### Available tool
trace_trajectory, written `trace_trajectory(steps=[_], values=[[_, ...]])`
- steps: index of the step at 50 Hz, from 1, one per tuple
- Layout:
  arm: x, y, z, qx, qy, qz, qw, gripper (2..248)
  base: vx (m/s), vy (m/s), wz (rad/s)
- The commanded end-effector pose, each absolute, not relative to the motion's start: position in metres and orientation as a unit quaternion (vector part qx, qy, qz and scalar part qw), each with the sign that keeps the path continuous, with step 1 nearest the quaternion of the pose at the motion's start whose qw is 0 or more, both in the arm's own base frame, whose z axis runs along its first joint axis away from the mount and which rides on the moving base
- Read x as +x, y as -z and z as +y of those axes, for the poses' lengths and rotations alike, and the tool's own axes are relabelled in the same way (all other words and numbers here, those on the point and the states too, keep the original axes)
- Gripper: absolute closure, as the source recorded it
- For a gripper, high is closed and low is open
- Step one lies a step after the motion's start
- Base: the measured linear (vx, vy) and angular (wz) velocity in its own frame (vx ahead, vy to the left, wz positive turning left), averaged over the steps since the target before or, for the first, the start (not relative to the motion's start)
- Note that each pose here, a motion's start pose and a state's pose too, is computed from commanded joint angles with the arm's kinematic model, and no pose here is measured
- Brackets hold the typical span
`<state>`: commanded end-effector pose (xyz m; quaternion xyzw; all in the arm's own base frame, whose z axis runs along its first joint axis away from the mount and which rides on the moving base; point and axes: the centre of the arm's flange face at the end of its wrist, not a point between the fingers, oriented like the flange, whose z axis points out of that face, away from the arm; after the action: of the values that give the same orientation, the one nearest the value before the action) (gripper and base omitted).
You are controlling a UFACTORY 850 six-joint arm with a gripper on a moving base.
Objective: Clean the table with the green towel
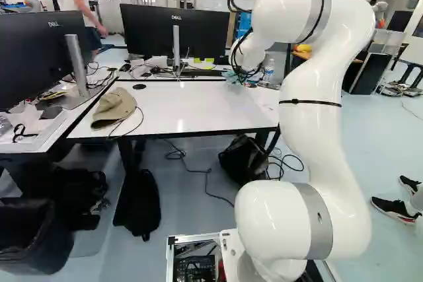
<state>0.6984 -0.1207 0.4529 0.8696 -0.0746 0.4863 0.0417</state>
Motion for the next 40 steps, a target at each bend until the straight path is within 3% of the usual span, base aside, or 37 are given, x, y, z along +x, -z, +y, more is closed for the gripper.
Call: trace_trajectory(steps=[40], values=[[0.745,-0.443,-0.154,0.857,-0.506,-0.087,0.052,208,0.0,0.0,0.0]])
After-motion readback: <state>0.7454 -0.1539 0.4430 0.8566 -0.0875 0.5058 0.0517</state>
